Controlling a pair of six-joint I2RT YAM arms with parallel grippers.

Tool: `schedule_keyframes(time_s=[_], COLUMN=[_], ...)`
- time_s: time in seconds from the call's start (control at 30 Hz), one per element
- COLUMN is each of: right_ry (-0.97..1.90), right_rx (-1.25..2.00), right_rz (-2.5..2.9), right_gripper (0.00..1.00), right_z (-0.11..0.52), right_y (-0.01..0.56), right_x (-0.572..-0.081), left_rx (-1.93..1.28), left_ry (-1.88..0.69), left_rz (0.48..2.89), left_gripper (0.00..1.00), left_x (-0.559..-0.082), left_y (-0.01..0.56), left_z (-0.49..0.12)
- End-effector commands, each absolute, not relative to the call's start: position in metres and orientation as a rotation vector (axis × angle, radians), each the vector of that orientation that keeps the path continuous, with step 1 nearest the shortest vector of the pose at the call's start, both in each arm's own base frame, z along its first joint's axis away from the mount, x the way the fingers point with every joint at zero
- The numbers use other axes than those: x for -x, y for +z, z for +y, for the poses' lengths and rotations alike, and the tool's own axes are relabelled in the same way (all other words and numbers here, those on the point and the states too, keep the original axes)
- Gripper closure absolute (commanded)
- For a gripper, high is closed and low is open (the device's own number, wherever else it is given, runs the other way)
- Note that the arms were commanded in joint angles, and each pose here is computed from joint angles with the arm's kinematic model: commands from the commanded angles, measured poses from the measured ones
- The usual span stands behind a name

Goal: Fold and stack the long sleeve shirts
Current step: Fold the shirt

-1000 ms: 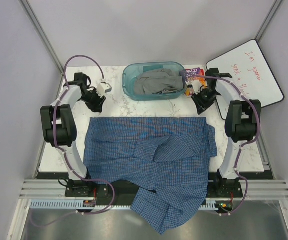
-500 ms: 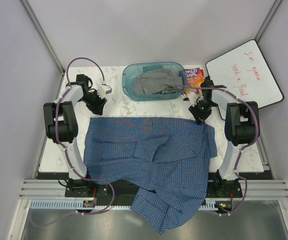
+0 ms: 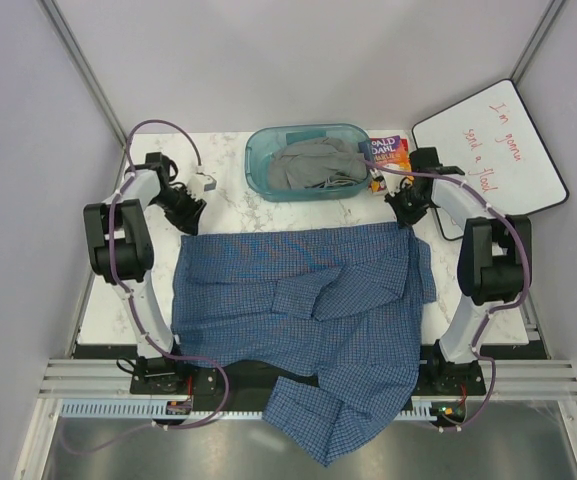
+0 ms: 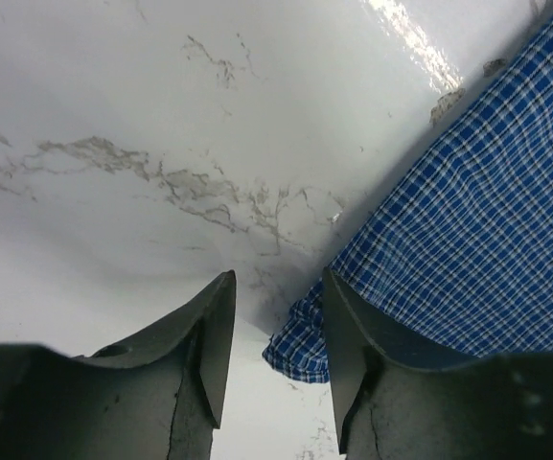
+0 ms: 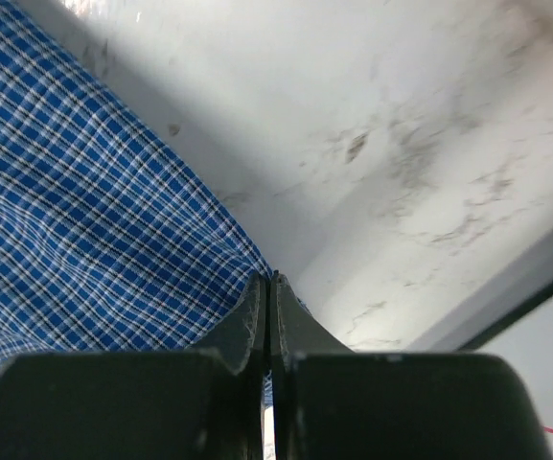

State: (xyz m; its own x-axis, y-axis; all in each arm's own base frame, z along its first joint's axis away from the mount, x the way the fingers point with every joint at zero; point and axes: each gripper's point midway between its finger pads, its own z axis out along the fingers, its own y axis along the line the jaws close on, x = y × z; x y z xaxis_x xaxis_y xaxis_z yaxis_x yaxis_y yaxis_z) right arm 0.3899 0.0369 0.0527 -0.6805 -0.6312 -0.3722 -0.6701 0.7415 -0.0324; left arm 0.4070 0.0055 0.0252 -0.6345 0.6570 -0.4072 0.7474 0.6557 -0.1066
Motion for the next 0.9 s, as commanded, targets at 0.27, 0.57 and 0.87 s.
schedule_keyframes(time_s=[0.27,0.57,0.87], right_ry=[0.028,0.019,0.121], right_rx=[0.816,0.804,0.777], right_rz=[2.399,2.454,2.405], right_gripper=[1.00,0.53,0.35], right_z=[0.036,0.032,0.043], right_y=[0.091,0.083,0.150], right_x=[-0.442,-0.444,-0.414], left_rx=[-1.063,-1.030,-1.034], left_ry=[-0.542,-0.546,-0.573], left_rz=[2.508,2.494,2.496], left_gripper=[0.42,0.40,0.37], left_x=[-0.401,-0.409,-0.398], left_y=[0.044,0.054,0.064], left_z=[-0.011,-0.011,-0.012])
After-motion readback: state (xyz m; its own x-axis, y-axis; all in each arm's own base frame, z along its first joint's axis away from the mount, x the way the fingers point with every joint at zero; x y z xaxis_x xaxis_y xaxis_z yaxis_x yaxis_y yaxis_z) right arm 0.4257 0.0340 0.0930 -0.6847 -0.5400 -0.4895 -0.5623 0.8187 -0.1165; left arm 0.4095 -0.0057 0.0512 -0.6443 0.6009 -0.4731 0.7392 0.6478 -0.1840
